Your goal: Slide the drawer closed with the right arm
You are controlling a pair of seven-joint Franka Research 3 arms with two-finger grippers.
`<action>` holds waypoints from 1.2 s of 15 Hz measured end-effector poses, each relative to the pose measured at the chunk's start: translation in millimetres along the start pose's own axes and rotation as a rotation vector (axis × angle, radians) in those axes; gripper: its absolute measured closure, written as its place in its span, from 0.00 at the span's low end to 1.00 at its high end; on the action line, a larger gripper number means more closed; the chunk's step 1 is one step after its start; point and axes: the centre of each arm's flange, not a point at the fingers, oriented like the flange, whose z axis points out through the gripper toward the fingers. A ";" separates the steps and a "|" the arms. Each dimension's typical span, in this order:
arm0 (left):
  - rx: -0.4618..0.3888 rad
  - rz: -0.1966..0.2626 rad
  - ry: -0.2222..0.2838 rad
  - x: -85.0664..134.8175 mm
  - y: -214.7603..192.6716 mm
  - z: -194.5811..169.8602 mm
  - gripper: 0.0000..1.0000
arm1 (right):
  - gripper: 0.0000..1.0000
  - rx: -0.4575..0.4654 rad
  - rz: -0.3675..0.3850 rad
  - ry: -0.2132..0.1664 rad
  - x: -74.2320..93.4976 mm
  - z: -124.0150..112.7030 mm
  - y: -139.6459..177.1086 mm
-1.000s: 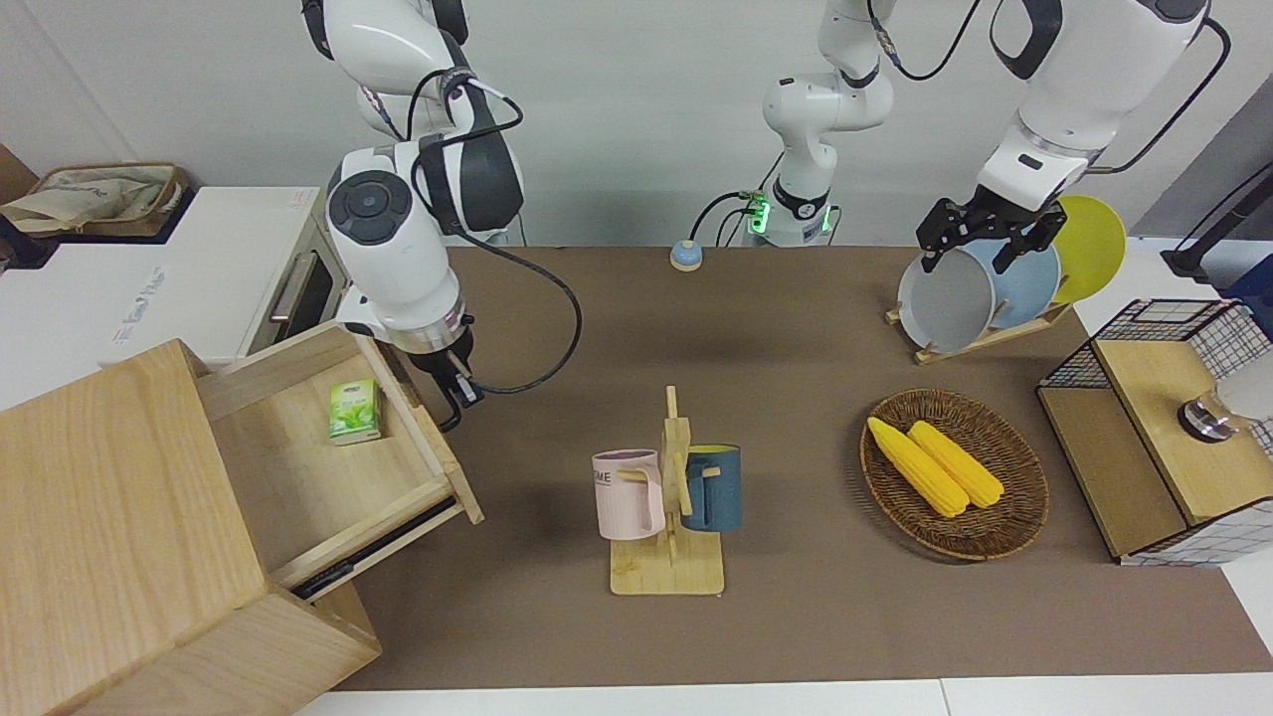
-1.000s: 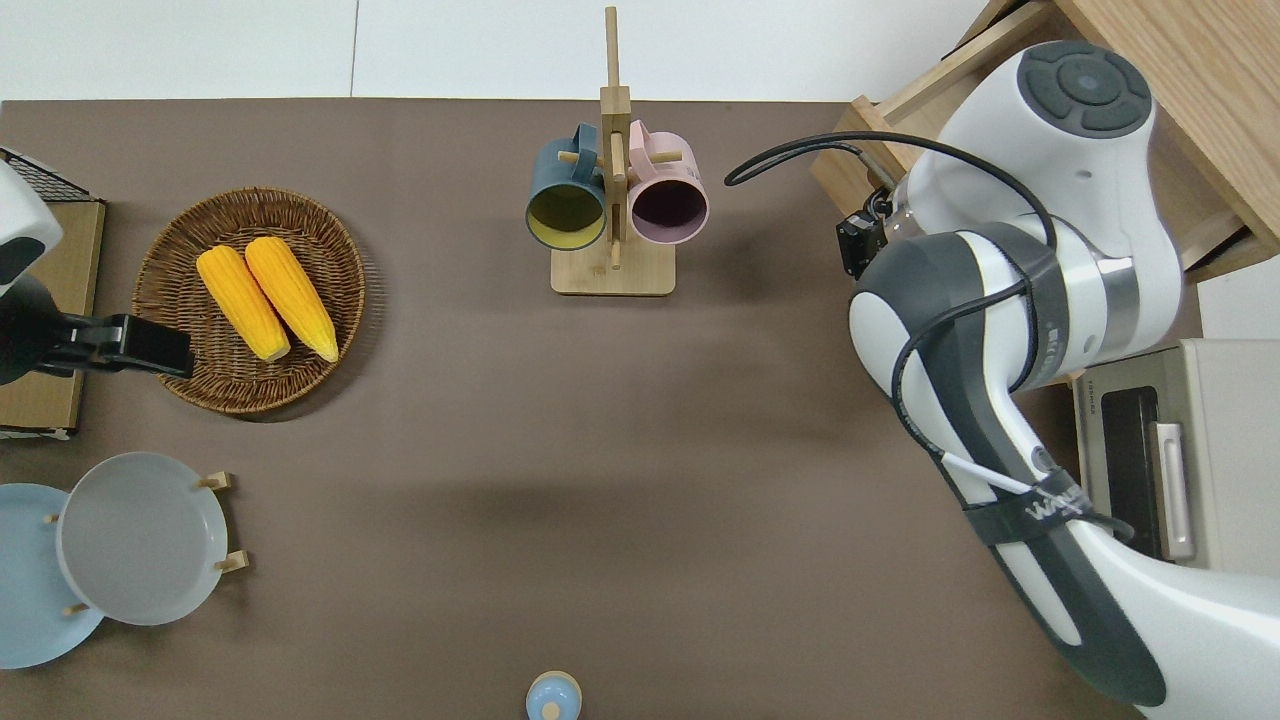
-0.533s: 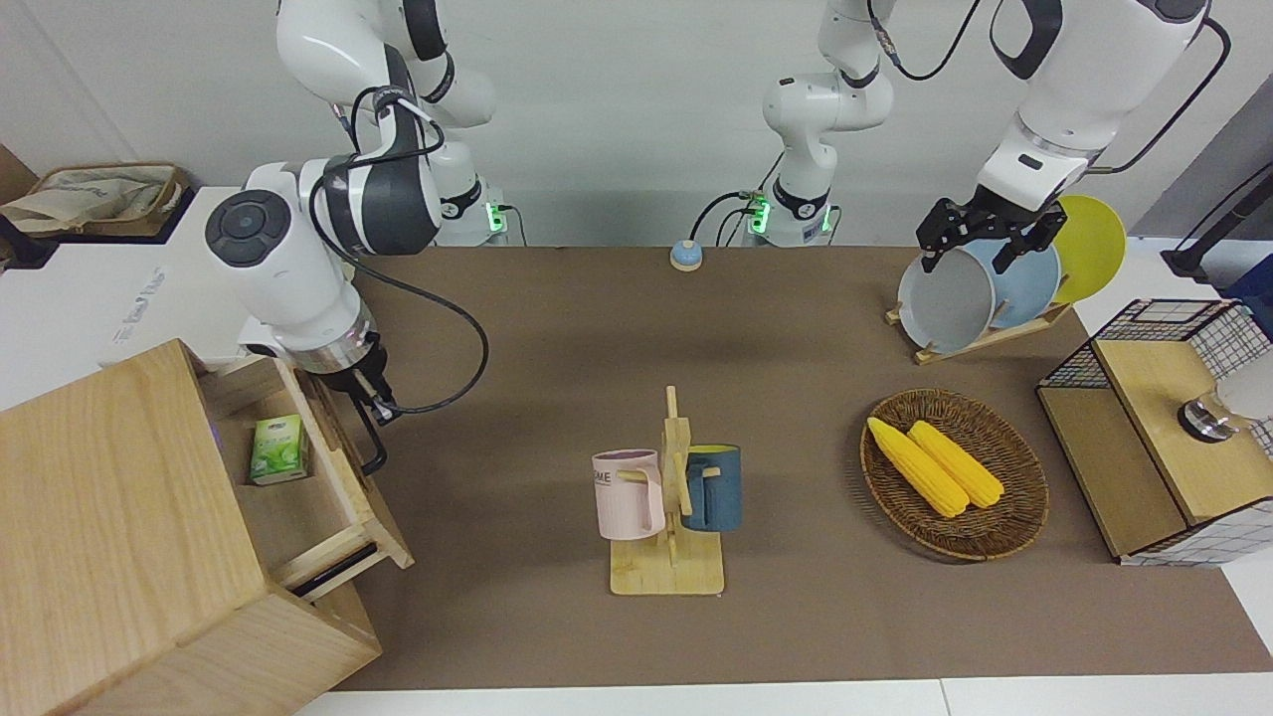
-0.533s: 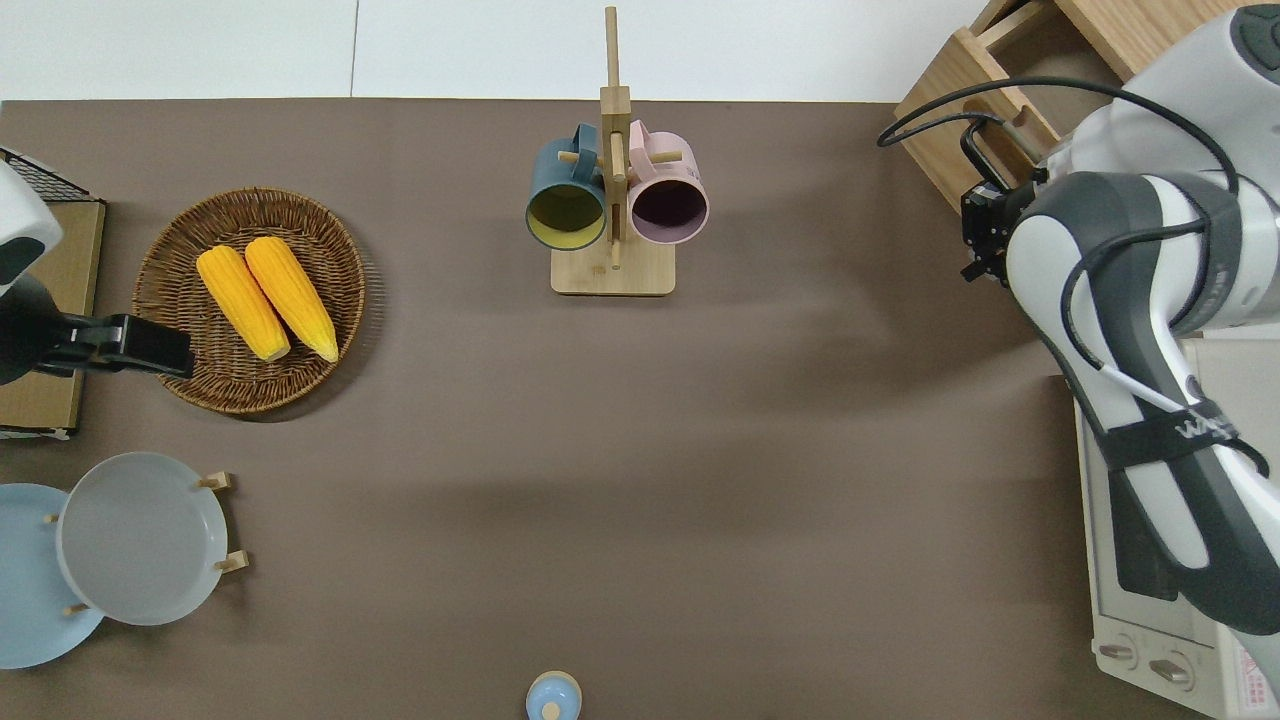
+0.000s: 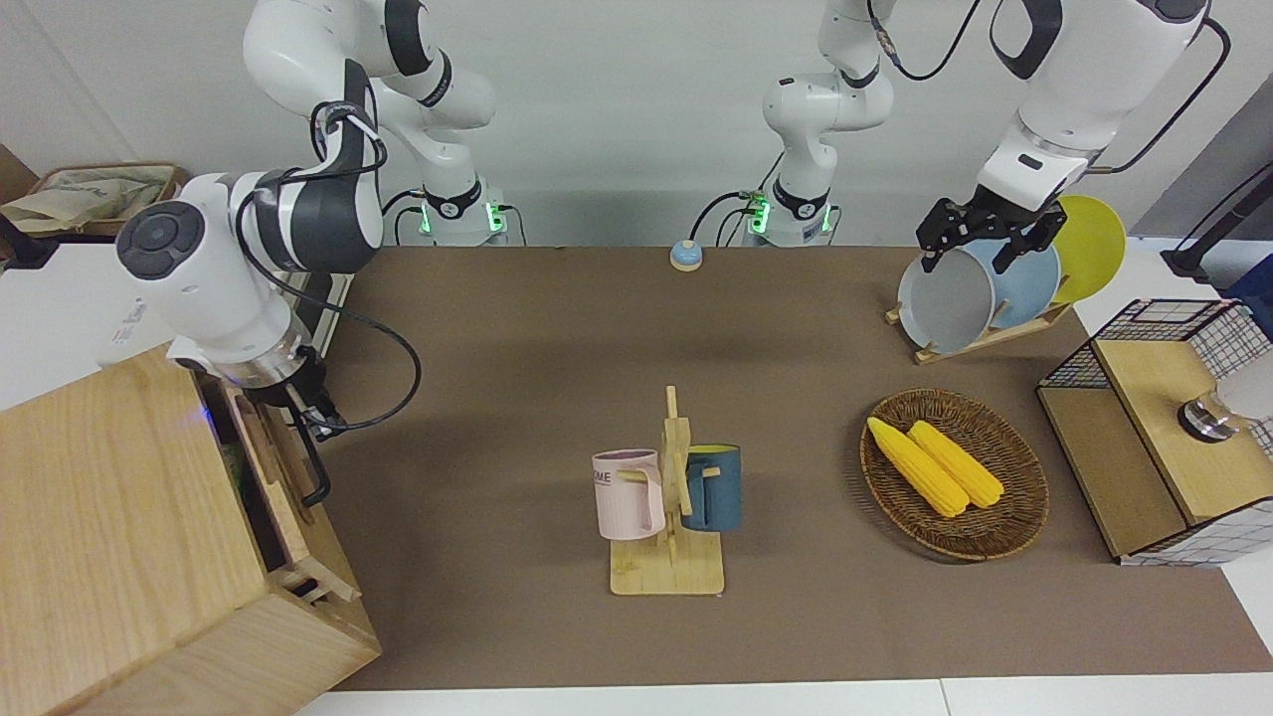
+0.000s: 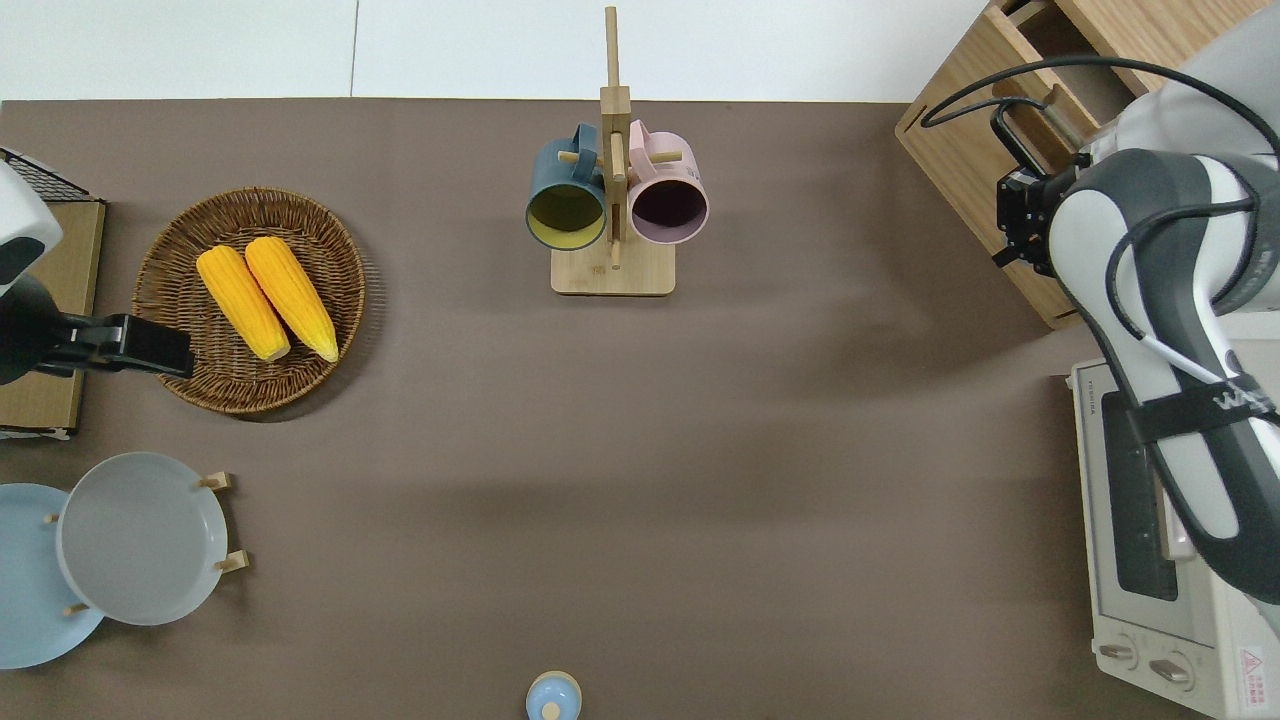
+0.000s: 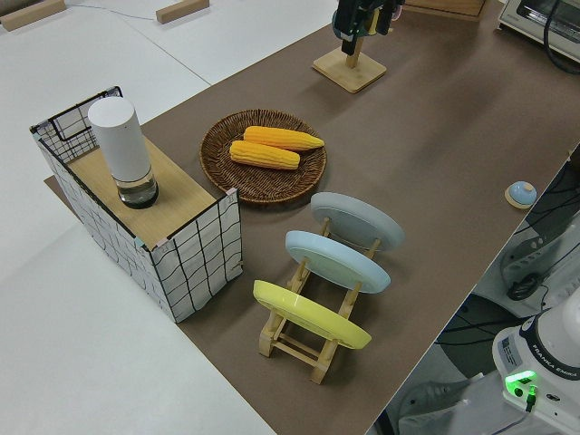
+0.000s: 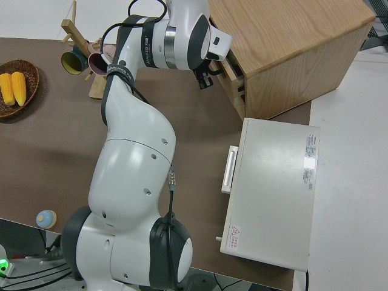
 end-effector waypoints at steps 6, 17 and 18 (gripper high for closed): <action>0.000 0.000 0.000 0.0 0.0 0.0 0.00 | 0.99 0.007 -0.032 0.001 17.3 -3.2 11.8; 0.000 0.000 0.000 0.0 0.0 0.0 0.00 | 0.99 0.006 -0.120 0.017 2.7 -6.5 -2.5; 0.000 0.000 0.000 0.0 0.0 0.0 0.00 | 0.99 0.004 -0.139 0.021 -7.2 -6.7 -10.0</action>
